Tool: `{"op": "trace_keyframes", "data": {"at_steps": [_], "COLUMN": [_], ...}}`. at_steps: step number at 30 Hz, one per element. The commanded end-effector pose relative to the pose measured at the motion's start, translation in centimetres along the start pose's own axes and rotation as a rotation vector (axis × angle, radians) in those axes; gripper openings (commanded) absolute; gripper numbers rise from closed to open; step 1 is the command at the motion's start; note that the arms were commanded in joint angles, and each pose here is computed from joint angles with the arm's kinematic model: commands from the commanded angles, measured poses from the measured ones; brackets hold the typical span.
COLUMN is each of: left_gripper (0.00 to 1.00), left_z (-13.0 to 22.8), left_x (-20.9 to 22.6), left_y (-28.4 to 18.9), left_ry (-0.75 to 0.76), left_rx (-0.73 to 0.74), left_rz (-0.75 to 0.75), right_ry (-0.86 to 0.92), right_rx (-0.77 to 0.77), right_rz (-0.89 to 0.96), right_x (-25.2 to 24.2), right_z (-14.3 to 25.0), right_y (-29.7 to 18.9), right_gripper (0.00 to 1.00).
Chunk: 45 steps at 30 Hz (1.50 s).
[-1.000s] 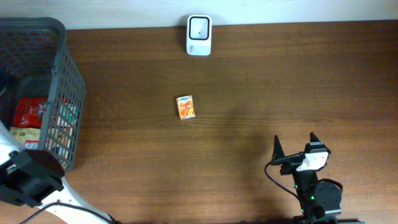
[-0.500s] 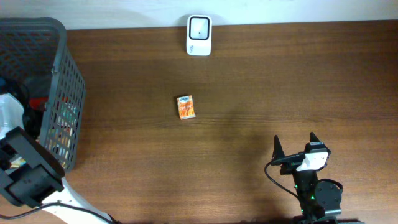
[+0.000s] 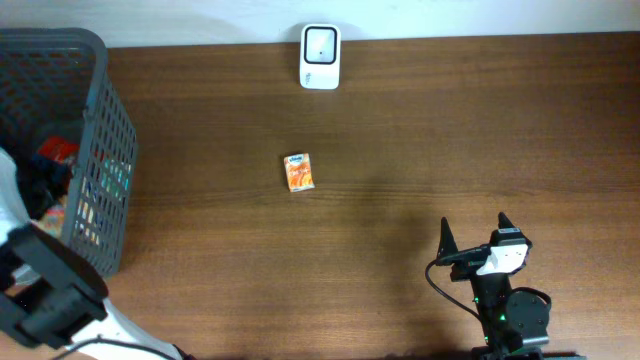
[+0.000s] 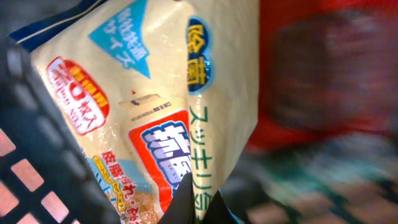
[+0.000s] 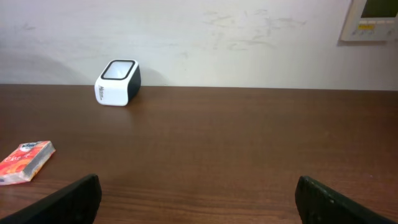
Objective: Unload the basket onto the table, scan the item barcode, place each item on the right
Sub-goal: 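Reach the left gripper into the basket and grasp the cream noodle bag, then place the cream noodle bag beside the tissue pack with left gripper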
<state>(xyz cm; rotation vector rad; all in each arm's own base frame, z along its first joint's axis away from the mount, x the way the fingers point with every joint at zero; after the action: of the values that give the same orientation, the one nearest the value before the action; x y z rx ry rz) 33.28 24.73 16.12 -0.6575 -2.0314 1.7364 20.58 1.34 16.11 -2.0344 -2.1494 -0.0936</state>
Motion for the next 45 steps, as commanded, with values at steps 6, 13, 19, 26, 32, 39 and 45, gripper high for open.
{"op": "trace_keyframes", "data": {"at_steps": [6,13,19,26,32,39,45], "left_gripper": [0.00,0.00,0.00,0.00,0.00,0.99,0.99], "left_z": [5.2,21.6,31.6,34.2,39.6,38.9,26.6], "left_x": [-3.6,-17.1,-28.2,-35.0,-38.3,-38.4,-34.4], "left_y": [-25.7,-32.0,-23.8,-8.5,0.4,-2.0,-21.2], "left_ry": [0.251,1.138,1.432,1.058,1.268,1.367,1.115], "left_rx": [-0.540,-0.520,-0.300,-0.190,-0.120,-0.143,-0.397], "left_rz": [0.504,1.002,0.848,0.362,0.321,0.303,0.479], "right_ry": [0.000,0.000,0.000,0.000,0.000,0.000,0.000], "right_rx": [0.005,0.005,0.005,0.005,0.005,0.005,0.005], "right_rz": [0.009,0.009,0.009,0.009,0.009,0.009,0.009], "right_x": [-0.2,-0.2,-0.2,-0.2,-0.2,-0.2,-0.2], "right_z": [0.3,0.3,0.3,0.3,0.3,0.3,0.3], "right_y": [0.0,0.0,0.0,0.0,0.0,0.0,0.0], "right_gripper": [0.99,0.99,0.99,0.99,0.99,0.99,0.99]}}
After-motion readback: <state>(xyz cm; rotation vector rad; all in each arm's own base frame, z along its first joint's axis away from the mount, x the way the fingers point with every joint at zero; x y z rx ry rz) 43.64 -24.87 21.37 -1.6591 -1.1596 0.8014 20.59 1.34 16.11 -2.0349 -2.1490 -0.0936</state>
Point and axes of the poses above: each gripper's point midway between its finger pads, its own y axis out along the fingers, its own x axis along the line the jaws close on, z = x × y, the point moved 4 cm from there along -y, back along the fingers, and after that the axes turned 9 degrees about y, right-handed, at the moved point
